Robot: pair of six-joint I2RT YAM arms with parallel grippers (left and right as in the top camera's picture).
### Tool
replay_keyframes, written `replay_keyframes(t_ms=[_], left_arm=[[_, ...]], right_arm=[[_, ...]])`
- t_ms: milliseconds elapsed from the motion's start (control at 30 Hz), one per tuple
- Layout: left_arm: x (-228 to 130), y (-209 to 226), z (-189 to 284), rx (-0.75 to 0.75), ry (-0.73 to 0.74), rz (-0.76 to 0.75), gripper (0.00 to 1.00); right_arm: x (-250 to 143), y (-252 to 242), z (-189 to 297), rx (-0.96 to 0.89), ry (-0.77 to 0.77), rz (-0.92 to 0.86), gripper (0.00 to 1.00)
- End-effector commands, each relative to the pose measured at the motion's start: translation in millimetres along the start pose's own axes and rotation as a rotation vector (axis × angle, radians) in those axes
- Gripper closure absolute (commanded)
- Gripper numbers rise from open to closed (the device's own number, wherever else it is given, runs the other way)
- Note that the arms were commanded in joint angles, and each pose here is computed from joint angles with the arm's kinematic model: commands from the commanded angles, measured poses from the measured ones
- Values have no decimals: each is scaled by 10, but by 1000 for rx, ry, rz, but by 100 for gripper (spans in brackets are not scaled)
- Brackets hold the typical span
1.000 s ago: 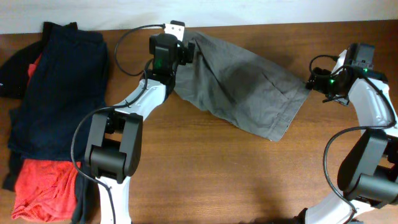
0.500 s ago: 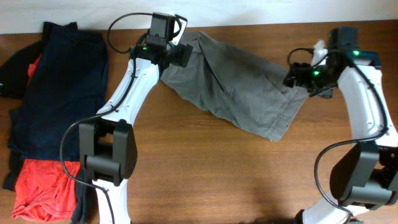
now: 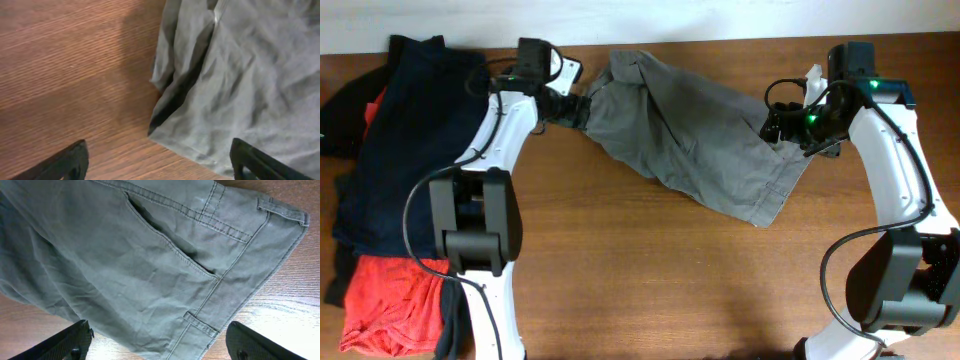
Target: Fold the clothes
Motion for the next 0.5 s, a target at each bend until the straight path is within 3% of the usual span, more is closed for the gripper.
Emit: replay_keyframes(t_ms=[0,467], left_arm=[[-21,-104,-137,-99,-7,-13,11],[-165,-169,-476,-129,41,-10,11]], right_arm=[[9,52,86,12,-20,18,10],[-22,43,86,4,-1,21,10]])
Point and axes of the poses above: each gripper's point midway between its finger pads, its own z axis back along the fingers, its own y axis along the line the jaws close on, x = y × z, the point moved 9 cm from there along z, back along the fingers, and after that the axes turned 5 degrees about -z, right-handed, at the moved point
